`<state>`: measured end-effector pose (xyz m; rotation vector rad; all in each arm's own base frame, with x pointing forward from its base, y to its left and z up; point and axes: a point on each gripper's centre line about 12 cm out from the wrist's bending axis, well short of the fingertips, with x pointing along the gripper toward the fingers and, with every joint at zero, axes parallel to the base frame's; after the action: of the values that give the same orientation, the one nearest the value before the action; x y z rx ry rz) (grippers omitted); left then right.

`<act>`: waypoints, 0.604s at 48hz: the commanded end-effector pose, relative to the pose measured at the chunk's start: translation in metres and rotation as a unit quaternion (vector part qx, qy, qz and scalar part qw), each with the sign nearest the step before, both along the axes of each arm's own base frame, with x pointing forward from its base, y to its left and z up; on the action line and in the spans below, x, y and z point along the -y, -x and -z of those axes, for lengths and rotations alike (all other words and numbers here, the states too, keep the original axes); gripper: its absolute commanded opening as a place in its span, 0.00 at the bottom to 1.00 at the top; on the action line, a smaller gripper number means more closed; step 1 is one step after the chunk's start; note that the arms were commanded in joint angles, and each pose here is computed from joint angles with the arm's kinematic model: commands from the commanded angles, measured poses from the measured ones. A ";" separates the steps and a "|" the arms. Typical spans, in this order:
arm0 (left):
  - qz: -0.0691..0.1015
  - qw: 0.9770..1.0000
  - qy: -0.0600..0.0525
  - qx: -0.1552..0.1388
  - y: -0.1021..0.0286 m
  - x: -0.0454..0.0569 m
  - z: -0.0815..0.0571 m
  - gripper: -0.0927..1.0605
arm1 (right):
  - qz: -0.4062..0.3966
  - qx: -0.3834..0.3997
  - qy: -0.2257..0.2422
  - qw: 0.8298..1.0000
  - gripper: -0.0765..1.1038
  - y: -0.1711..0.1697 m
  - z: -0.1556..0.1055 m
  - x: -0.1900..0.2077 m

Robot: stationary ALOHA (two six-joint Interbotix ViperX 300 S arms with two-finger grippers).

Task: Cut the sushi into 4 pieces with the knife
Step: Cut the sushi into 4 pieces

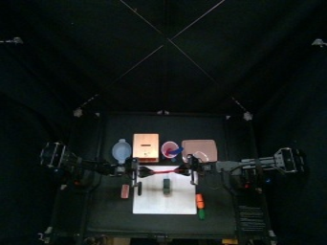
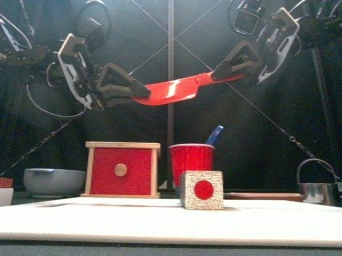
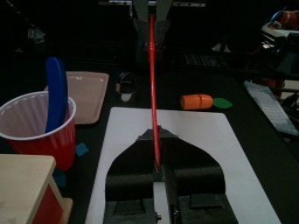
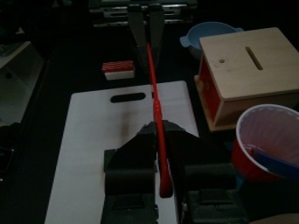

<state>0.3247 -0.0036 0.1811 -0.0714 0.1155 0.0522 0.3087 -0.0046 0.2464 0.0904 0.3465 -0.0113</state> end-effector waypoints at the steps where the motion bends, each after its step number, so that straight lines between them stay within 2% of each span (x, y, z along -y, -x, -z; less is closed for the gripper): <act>1: -0.004 1.000 0.000 0.024 -0.006 -0.002 -0.008 0.30 | -0.002 0.011 -0.004 1.000 0.16 0.000 -0.005 -0.002; 12: -0.003 0.999 -0.006 0.035 -0.014 0.000 0.007 0.30 | 0.002 -0.009 -0.022 1.000 0.16 0.003 0.009 -0.005; 18: -0.003 0.999 -0.008 0.043 -0.023 0.001 0.014 0.30 | 0.000 -0.023 -0.030 0.999 0.15 0.001 0.018 -0.009; 29: 0.010 0.999 -0.010 0.032 -0.035 0.008 0.027 0.30 | -0.008 -0.062 -0.034 0.997 0.15 -0.002 0.043 -0.016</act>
<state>0.3428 -0.0086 0.1360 -0.0446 0.1381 0.0388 0.3059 0.0085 0.2004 0.1472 0.4852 0.0028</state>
